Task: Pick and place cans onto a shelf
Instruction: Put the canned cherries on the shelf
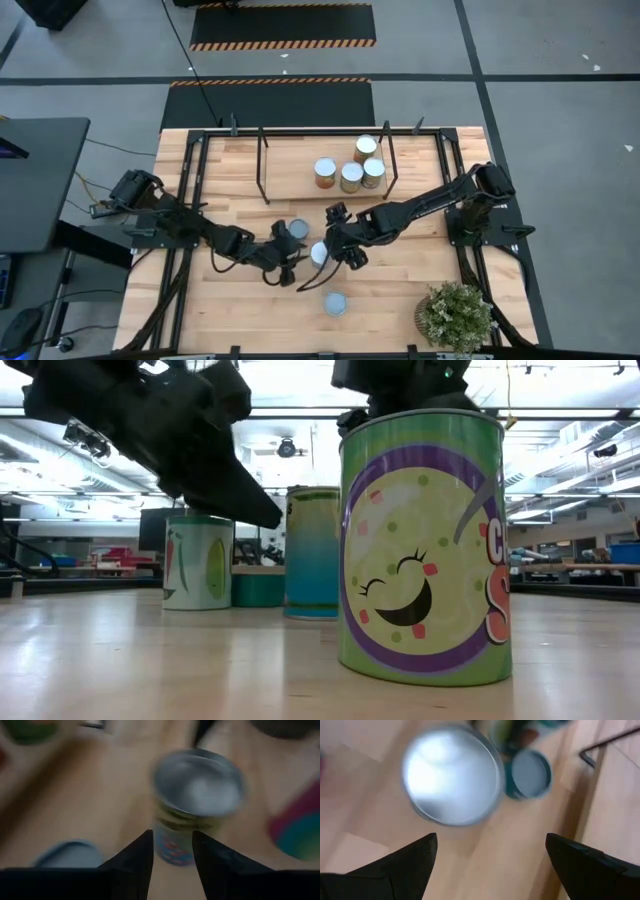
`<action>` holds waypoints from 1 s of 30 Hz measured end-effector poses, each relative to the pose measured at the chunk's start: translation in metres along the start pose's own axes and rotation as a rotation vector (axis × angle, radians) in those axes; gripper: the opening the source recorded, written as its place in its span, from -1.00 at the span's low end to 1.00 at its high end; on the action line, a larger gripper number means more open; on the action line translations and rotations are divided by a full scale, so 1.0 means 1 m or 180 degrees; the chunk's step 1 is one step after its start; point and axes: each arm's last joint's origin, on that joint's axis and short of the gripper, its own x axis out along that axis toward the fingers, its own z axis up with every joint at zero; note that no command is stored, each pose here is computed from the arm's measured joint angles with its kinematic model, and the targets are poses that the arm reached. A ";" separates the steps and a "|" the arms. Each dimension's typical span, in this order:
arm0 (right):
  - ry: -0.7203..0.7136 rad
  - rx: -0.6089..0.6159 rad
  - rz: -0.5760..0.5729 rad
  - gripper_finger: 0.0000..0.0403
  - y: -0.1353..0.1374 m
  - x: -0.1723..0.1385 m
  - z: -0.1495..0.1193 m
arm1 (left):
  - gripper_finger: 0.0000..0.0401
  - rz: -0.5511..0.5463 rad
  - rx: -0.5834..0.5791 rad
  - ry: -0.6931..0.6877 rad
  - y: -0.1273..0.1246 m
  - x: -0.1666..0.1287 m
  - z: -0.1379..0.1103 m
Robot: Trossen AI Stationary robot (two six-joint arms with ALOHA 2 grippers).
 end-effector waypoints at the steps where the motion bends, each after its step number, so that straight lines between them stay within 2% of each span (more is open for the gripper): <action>1: 0.0030 -0.0005 -0.0024 0.89 -0.001 0.000 -0.001 | -0.29 -0.0103 -0.0006 0.0032 -0.001 0.000 0.000; 3: 0.0041 0.0008 -0.0049 0.89 -0.005 0.001 -0.002 | -0.29 -0.0244 -0.0042 0.0069 -0.003 -0.001 0.000; 7: -0.0021 0.0107 -0.0116 0.89 -0.016 0.004 -0.003 | -0.29 -0.0297 -0.0156 -0.0017 -0.005 0.000 0.002; 11: -0.0056 0.0161 -0.0153 0.89 -0.021 0.005 -0.003 | -0.29 -0.0134 -0.0161 -0.0118 -0.002 0.001 0.004; 19: -0.0039 0.0261 -0.0051 0.89 -0.002 0.001 0.001 | -0.29 0.0275 -0.0187 -0.0243 0.011 0.006 0.008; 23: 0.0022 0.0507 0.0009 0.89 0.011 -0.003 0.002 | -0.29 0.0427 -0.0197 -0.0357 0.018 0.009 0.015; 30: 0.0263 0.0442 -0.0235 0.89 0.025 -0.010 -0.002 | -0.29 0.0350 -0.0106 -0.0258 0.018 0.007 0.014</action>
